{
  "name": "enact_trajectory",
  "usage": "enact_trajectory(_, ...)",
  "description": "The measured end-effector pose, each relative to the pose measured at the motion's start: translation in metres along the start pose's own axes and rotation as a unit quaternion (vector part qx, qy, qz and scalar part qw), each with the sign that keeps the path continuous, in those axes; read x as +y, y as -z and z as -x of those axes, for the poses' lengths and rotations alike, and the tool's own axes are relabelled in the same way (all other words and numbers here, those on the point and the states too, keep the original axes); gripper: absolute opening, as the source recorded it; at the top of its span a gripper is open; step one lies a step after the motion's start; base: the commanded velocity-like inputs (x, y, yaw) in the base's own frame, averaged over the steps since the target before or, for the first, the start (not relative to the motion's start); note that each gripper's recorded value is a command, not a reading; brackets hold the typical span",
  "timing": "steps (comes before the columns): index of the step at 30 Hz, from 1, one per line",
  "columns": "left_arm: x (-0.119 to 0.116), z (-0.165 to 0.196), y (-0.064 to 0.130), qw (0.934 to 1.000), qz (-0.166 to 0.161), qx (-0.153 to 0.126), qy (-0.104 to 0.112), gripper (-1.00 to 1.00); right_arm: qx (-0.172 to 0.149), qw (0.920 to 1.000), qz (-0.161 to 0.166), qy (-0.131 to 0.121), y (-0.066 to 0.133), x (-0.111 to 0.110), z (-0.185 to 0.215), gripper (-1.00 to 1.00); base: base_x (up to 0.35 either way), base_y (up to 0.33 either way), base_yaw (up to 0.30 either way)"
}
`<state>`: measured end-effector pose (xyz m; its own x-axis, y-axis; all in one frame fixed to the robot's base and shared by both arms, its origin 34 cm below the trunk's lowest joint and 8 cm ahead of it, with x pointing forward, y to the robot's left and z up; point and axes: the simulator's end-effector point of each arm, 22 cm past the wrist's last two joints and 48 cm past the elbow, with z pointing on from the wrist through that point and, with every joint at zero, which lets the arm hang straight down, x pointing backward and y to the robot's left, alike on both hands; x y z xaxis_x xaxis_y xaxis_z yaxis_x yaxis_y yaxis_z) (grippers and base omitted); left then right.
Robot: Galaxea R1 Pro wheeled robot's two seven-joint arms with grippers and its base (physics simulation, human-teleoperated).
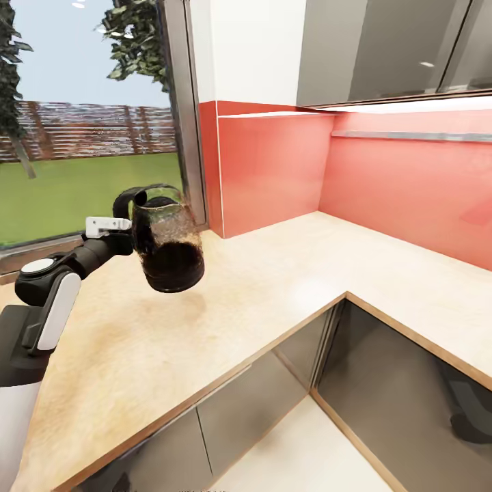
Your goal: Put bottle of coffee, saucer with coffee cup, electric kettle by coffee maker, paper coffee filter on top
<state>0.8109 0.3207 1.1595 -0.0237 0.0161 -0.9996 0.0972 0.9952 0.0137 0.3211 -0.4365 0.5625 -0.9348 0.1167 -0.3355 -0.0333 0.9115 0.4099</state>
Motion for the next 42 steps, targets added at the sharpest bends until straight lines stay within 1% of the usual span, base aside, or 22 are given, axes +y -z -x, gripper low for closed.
enact_trajectory(3, 0.0, 0.0, 0.0, 1.0, 0.0, 0.0, 0.0, -1.0, 0.0, 1.0, -0.002, 0.0, 0.0, -0.001, 0.0, 1.0, -0.071, 0.0, 0.273)
enact_trajectory(4, 0.0, -0.001, 0.0, 1.0, 0.0, 0.001, 0.0, -1.0, 0.001, 0.9999, -0.014, 0.001, -0.003, -0.004, -0.001, 1.0, -0.111, 0.0, 0.274)
enact_trajectory(6, 0.0, 0.0, 0.0, 1.0, 0.0, 0.0, 0.0, -1.0, 0.002, 0.9997, -0.023, -0.001, -0.008, -0.003, -0.003, 1.0, -0.106, 0.0, 0.274)
enact_trajectory(8, 0.0, 0.0, 0.0, 1.0, 0.0, 0.0, 0.0, -1.0, 0.003, 0.9994, -0.033, -0.002, -0.02, 0.002, -0.006, 1.0, -0.063, 0.0, 0.275)
enact_trajectory(9, 0.0, 0.0, 0.0, 1.0, 0.0, 0.0, 0.0, -1.0, 0.003, 0.9994, -0.034, 0.0, -0.027, 0.007, -0.006, 1.0, -0.031, 0.0, 0.275)
enact_trajectory(11, 0.0, 0.0, 0.0, 1.0, 0.0, 0.0, 0.0, -1.0, 0.001, 0.9997, -0.025, 0.009, -0.041, 0.022, -0.002, 1.0, -0.021, 0.0, 0.275)
enact_trajectory(13, -0.001, 0.0, 0.0, 1.0, -0.001, 0.0, 0.001, -1.0, 0.002, 0.9995, -0.003, 0.032, -0.058, 0.046, 0.004, 1.0, -0.008, 0.0, 0.275)
enact_trajectory(14, -0.001, 0.0, 0.0, 1.0, 0.0, 0.0, 0.001, -1.0, 0.004, 0.9992, 0.002, 0.039, -0.063, 0.052, 0.005, 1.0, -0.005, 0.0, 0.275)
enact_trajectory(15, -0.001, 0.0, 0.0, 1.0, -0.001, 0.0, 0.001, -1.0, 0.006, 0.9986, 0.012, 0.052, -0.069, 0.062, 0.007, 1.0, -0.004, 0.0, 0.275)
enact_trajectory(16, -0.001, 0.0, 0.0, 1.0, -0.001, 0.0, 0.001, -1.0, 0.007, 0.9982, 0.016, 0.058, -0.072, 0.066, 0.009, 1.0, -0.002, 0.0, 0.275)
enact_trajectory(17, -0.001, 0.0, 0.0, 1.0, -0.001, 0.0, 0.001, -1.0, 0.012, 0.9976, 0.024, 0.063, -0.078, 0.075, 0.014, 1.0, -0.002, 0.0, 0.275)
enact_trajectory(18, -0.001, 0.0, 0.0, 1.0, -0.001, 0.0, 0.001, -1.0, 0.017, 0.9976, 0.026, 0.062, -0.08, 0.077, 0.015, 1.0, -0.001, 0.0, 0.275)
enact_trajectory(19, -0.001, 0.0, 0.0, 1.0, -0.001, 0.0, 0.001, -1.0, 0.027, 0.9978, 0.026, 0.054, -0.083, 0.08, 0.018, 1.0, -0.001, 0.0, 0.271)
enact_trajectory(21, -0.001, 0.0, 0.0, 1.0, 0.0, 0.0, 0.0, -1.0, 0.043, 0.9979, 0.012, 0.046, -0.091, 0.083, 0.034, 1.0, -0.011, 0.0, 0.176)
enact_trajectory(24, 0.0, 0.0, 0.0, 1.0, 0.0, 0.0, 0.0, -1.0, 0.056, 0.9977, -0.003, 0.039, -0.095, 0.083, 0.042, 1.0, -0.16, 0.0, 0.068)
enact_trajectory(28, -0.001, 0.0, 0.0, 1.0, -0.001, 0.0, 0.001, -1.0, 0.064, 0.9973, -0.009, 0.034, -0.095, 0.082, 0.04, 1.0, -0.212, 0.0, 0.142)
enact_trajectory(31, -0.001, 0.0, 0.0, 1.0, 0.0, 0.0, 0.001, -1.0, 0.066, 0.9973, -0.01, 0.033, -0.095, 0.082, 0.039, 1.0, -0.114, 0.0, 0.249)
enact_trajectory(38, 0.0, 0.0, -0.001, 1.0, 0.0, 0.0, 0.001, -1.0, 0.067, 0.9972, -0.009, 0.032, -0.095, 0.082, 0.038, 1.0, -0.284, 0.0, 0.139)
enact_trajectory(42, 0.0, 0.0, 0.0, 1.0, 0.0, 0.0, 0.001, -1.0, 0.066, 0.9972, -0.01, 0.032, -0.095, 0.082, 0.038, 1.0, -0.118, 0.0, 0.232)
